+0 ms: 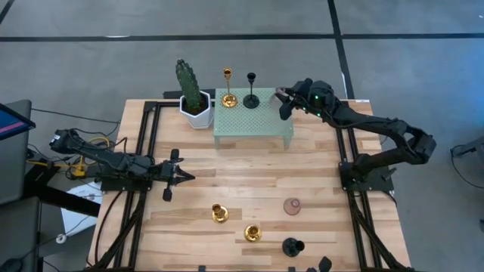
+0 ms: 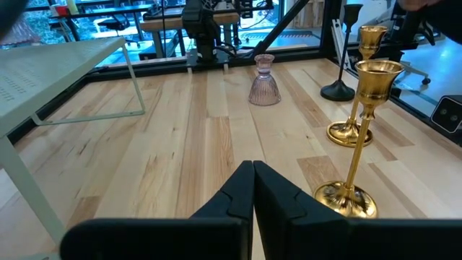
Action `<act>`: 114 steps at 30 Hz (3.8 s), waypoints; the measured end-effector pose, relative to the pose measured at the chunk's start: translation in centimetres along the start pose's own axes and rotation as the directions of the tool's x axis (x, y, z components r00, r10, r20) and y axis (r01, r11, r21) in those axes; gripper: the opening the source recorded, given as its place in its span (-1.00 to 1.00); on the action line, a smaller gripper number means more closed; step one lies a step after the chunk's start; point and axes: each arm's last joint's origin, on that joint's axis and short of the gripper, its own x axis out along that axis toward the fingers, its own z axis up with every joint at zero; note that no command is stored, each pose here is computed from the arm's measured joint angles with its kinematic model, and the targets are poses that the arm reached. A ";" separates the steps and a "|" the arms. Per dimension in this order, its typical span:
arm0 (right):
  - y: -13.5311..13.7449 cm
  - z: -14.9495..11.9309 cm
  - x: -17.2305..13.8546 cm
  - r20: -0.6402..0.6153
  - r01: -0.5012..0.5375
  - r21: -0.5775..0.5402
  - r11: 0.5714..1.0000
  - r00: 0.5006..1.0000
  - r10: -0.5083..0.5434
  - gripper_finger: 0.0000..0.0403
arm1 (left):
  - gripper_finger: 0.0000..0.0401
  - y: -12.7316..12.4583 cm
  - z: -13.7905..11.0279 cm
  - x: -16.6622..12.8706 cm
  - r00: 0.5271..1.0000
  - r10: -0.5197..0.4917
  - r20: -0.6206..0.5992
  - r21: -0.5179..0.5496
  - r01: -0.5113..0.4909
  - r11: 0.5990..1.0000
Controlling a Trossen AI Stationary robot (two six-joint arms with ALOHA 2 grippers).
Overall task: Pick & Place candle stick holders
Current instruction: Put the top pink glass candle holder on the shelf, then put the left gold candle holder on the shelf
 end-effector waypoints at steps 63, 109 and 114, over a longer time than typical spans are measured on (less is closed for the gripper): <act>1.1 2.9 -8.1 0.006 -0.102 -0.130 0.986 0.995 0.104 -0.16 | -0.96 0.0 0.0 0.0 1.000 0.000 0.000 0.000 0.000 1.000; 8.7 -7.4 -16.6 -0.154 -0.557 -0.068 0.828 0.826 0.543 -1.00 | -0.90 -2.1 -1.9 4.7 0.971 -0.225 -0.076 -0.166 0.210 0.964; 8.7 -7.0 -16.6 -0.117 -0.560 -0.064 0.826 0.827 0.551 -1.00 | -0.69 -2.3 -2.8 5.5 0.969 -0.222 -0.111 -0.220 0.194 0.956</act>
